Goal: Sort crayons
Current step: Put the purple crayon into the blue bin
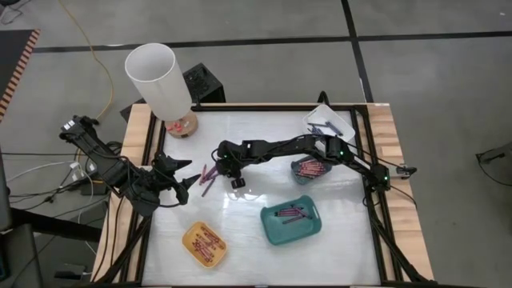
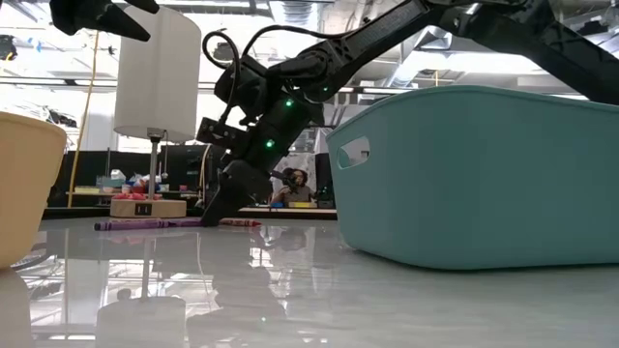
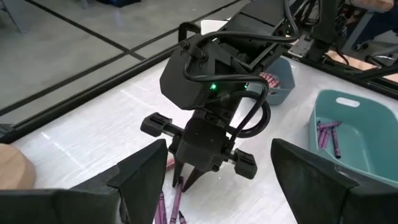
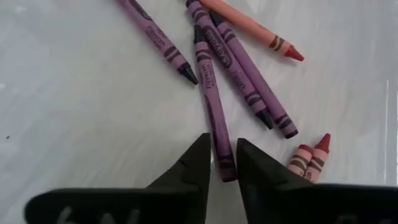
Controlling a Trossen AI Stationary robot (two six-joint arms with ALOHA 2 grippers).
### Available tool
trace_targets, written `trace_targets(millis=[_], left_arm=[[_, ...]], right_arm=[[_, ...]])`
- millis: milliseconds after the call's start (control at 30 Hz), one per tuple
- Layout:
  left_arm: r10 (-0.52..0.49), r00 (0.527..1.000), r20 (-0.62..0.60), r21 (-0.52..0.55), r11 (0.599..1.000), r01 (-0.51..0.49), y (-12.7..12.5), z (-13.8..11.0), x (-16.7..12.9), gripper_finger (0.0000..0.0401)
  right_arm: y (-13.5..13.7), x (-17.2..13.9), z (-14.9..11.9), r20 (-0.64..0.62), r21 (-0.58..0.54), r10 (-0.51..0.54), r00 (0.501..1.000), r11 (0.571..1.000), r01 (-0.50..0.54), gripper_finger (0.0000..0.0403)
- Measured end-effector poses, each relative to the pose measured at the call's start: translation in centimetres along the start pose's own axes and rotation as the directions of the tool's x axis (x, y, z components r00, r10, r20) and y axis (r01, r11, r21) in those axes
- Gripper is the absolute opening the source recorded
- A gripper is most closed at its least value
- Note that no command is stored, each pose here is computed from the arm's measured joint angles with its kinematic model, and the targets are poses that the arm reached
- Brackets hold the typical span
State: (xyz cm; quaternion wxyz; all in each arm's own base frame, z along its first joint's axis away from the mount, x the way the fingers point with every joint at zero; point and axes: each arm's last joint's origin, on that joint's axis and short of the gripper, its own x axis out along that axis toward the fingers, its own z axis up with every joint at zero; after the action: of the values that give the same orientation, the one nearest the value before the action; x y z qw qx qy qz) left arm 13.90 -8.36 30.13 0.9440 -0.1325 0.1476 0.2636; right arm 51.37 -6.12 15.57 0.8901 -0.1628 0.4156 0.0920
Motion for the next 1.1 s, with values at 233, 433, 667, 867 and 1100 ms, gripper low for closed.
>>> trace_targets(millis=[233, 433, 667, 867, 1100], left_arm=[[0.000, 1.000, 0.000, -0.001, 1.000, 0.000, 0.0, 0.0, 0.0, 0.0276], [-0.001, 1.000, -0.001, -0.001, 1.000, 0.001, 0.0, 0.0, 0.0, 0.0276], [-0.001, 1.000, -0.001, -0.002, 1.000, 0.001, 0.0, 0.0, 0.0, 0.0276], [-0.001, 1.000, -0.001, -0.001, 1.000, 0.001, 0.0, 0.0, 0.0, 0.0276], [0.005, 1.000, -0.002, -0.012, 1.000, -0.005, 0.1, 0.0, 0.0, 0.0276]], right_arm=[[0.1, 0.0, -0.1, -0.012, 0.027, 0.006, 1.000, 1.000, -0.006, 0.0041], [0.1, -0.1, -0.1, -0.013, 0.031, 0.007, 1.000, 1.000, -0.007, 0.0007], [0.6, 0.0, 0.2, -0.014, 0.022, 0.009, 1.000, 1.000, -0.009, 0.0003], [1.1, -0.3, 0.6, -0.006, 0.011, 0.010, 1.000, 1.000, -0.010, 0.0002], [1.0, -2.7, 1.8, -0.018, 0.026, 0.031, 0.999, 0.999, -0.031, 0.0001]])
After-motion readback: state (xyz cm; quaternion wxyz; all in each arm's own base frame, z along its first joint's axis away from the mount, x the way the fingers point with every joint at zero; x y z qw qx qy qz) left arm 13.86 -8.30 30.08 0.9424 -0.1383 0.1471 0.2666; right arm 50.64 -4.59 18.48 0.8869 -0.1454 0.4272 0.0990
